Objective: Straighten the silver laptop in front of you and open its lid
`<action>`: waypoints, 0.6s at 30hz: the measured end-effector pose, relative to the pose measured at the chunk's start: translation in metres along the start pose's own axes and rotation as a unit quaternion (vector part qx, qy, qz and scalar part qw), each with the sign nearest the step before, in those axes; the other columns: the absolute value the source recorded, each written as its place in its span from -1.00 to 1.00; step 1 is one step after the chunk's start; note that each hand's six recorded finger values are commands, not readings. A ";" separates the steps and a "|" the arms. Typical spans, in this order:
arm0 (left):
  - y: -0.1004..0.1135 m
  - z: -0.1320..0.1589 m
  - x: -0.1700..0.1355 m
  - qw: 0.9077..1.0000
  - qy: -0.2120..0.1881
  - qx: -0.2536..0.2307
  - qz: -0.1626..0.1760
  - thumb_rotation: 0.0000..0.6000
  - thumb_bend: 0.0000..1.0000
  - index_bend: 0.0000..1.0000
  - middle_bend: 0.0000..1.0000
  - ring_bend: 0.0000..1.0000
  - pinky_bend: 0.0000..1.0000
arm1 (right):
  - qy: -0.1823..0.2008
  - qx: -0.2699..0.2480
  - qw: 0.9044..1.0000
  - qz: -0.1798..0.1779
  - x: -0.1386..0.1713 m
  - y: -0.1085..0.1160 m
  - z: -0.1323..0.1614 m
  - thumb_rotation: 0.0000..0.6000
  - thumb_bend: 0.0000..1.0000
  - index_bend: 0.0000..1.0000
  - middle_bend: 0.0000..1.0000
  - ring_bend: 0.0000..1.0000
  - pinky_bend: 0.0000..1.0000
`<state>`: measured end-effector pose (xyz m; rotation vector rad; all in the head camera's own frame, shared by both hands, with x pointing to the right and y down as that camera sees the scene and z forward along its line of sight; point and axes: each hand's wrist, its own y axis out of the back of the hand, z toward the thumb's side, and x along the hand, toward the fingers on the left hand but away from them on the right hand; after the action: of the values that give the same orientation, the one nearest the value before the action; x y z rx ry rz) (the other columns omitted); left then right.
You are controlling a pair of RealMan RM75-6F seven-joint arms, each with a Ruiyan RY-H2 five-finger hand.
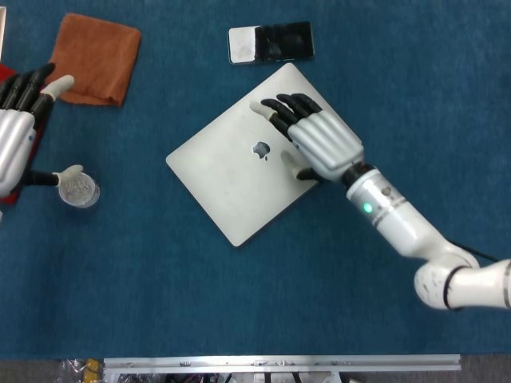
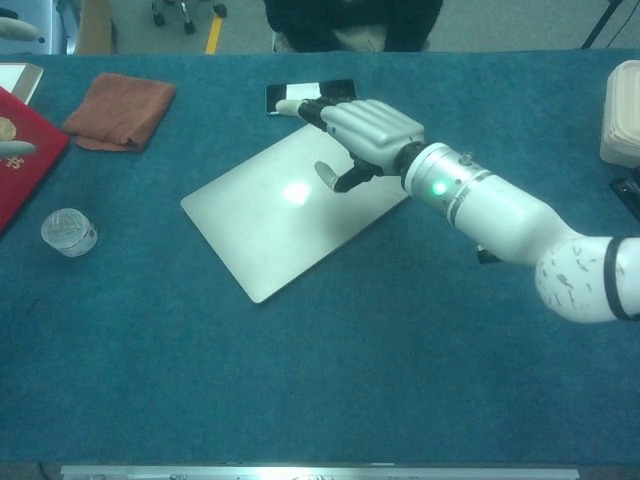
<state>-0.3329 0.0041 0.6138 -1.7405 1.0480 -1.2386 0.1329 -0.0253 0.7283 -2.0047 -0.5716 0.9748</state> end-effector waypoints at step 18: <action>0.010 -0.025 -0.002 0.999 0.028 -0.014 0.017 0.61 -0.72 -0.80 -1.00 -1.00 -1.00 | -0.026 0.029 0.999 0.028 -0.080 0.000 0.006 1.00 0.92 -1.00 -0.57 -1.00 -0.83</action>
<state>-0.3590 -0.0006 0.6103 -1.7105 1.1283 -1.2639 0.0803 -0.0765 0.7602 -1.9587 -0.5121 1.0689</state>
